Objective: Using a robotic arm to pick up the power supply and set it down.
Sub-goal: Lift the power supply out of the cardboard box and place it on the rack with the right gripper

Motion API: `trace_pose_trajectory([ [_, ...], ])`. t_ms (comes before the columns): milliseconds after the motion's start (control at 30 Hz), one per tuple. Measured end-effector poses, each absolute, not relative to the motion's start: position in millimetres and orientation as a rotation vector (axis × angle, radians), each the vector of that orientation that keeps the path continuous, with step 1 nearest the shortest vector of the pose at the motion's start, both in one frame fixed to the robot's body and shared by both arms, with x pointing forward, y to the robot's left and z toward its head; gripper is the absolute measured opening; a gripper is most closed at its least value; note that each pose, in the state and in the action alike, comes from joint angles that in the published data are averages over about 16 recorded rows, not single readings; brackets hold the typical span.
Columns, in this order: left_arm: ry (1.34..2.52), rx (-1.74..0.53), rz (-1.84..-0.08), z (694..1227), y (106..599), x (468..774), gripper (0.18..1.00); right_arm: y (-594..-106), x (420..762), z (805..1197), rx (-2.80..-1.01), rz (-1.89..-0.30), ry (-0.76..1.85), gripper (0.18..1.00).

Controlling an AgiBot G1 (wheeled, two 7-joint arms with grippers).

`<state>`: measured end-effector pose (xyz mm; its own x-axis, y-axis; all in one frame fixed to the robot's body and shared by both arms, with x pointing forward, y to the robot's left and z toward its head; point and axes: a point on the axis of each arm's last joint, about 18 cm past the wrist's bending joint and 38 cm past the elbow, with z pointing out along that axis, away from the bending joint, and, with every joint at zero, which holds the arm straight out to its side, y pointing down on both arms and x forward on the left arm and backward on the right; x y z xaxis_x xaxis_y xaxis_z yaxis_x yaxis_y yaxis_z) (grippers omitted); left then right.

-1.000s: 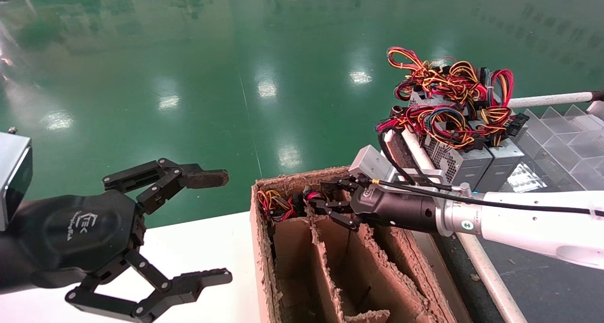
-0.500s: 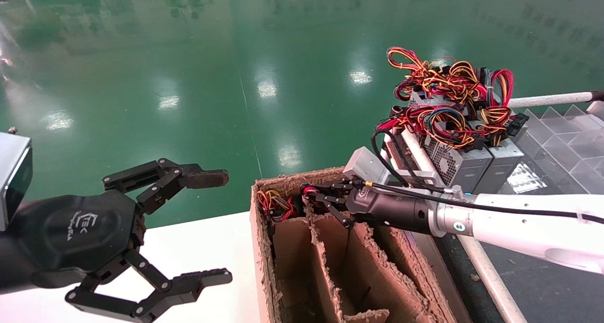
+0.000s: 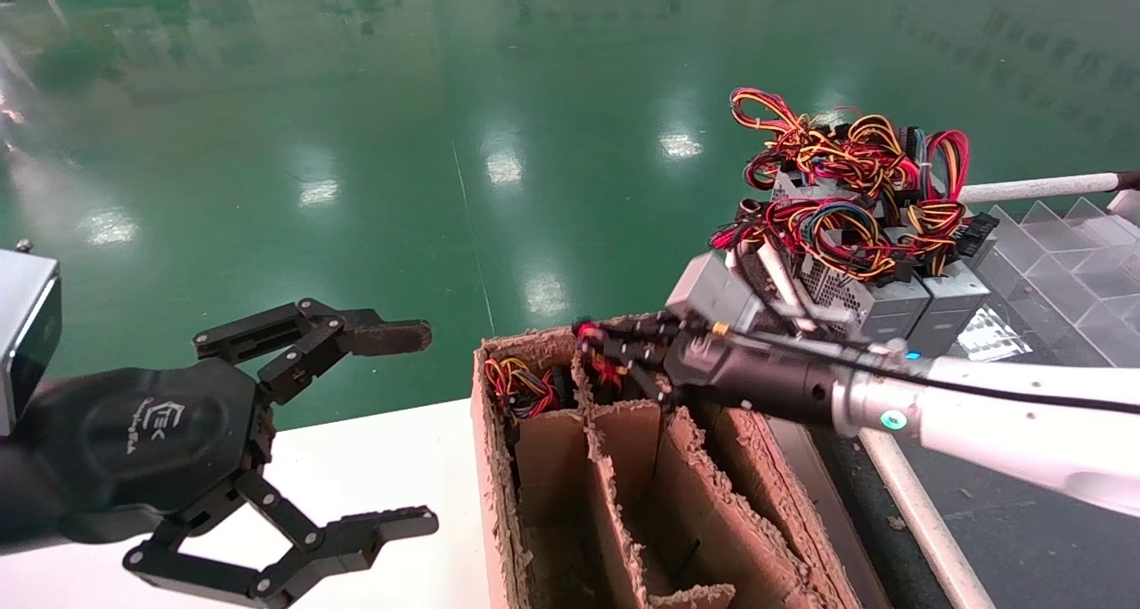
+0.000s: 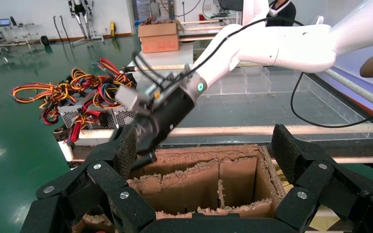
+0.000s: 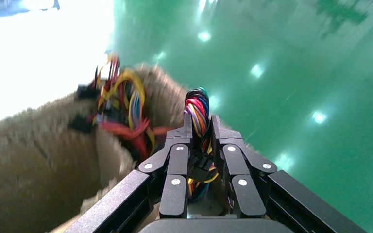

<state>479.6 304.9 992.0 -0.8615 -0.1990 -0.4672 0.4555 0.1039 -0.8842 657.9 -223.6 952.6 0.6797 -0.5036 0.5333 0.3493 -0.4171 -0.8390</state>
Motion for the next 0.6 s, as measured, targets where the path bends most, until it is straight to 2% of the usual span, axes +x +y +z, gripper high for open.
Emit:
trace_pose_trajectory([
  [600,1.911,0.249,-1.808,992.0,304.9,479.6,1.001,-281.1,597.8,1045.8,-1.509,-1.053,0.085,0.258],
])
